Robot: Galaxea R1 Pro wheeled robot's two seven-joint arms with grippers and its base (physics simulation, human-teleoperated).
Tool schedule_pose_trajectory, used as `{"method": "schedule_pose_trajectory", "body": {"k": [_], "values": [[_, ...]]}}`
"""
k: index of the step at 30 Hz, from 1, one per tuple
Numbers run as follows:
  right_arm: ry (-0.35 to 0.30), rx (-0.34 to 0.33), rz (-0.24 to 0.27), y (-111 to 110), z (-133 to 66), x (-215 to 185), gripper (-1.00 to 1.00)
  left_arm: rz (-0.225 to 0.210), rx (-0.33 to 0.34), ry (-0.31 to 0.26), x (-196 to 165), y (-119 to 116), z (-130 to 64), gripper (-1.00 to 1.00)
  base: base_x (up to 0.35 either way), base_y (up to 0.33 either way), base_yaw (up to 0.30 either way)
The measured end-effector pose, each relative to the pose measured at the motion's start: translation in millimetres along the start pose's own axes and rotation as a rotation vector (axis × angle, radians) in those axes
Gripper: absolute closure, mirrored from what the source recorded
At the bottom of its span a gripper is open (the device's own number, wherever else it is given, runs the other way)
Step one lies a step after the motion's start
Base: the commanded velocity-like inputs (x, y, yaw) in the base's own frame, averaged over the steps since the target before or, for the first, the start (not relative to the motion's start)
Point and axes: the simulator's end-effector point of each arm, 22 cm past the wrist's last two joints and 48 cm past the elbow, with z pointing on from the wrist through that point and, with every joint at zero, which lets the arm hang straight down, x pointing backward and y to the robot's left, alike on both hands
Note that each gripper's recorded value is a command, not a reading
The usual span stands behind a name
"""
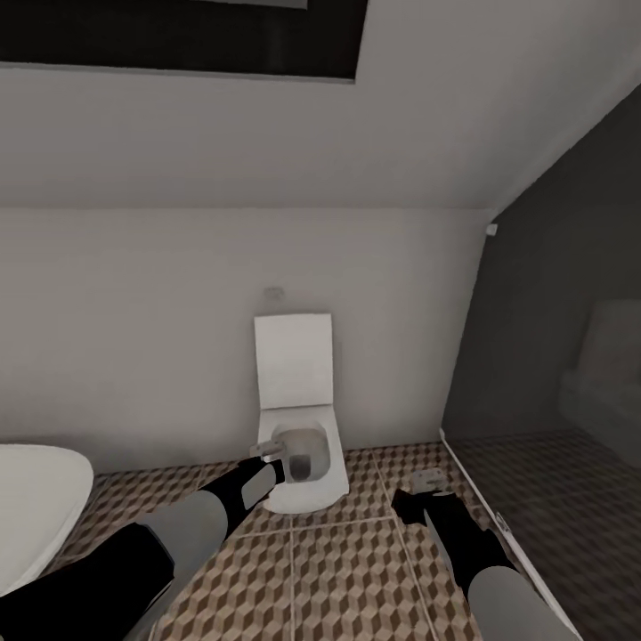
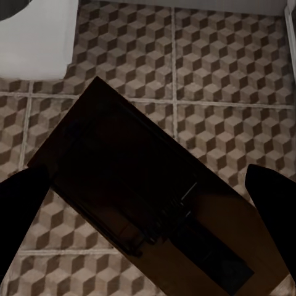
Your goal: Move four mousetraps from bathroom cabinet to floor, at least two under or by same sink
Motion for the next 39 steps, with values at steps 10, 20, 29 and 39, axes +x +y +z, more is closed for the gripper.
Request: {"method": "schedule_pose_trajectory", "body": {"k": [10,20,29,39], "values": [[0.000,0.000,-0.001,0.2,0.3,-0.1,1.00,-0.001,-0.002,0.001,0.3,0.6,0.5,1.00,0.235,0.000,0.107],[0.000,-0.001,0.000,0.1,0.4,-0.2,1.00,0.005,-0.004,-0.001,0.1,1.2,0.7,1.00,0.016,0.000,0.074],[0.000,-0.002,0.000,0.3,0.4,-0.2,1.00,0.006,-0.012,0.001,1.1,4.3,1.4,1.00,0.000,0.000,0.002],[-0.001,0.000,-0.001,0.1,0.5,-0.4,1.00,0.006,-0.011,0.001,0.9,4.2,1.5,1.00,0.000,0.000,0.135]]}}
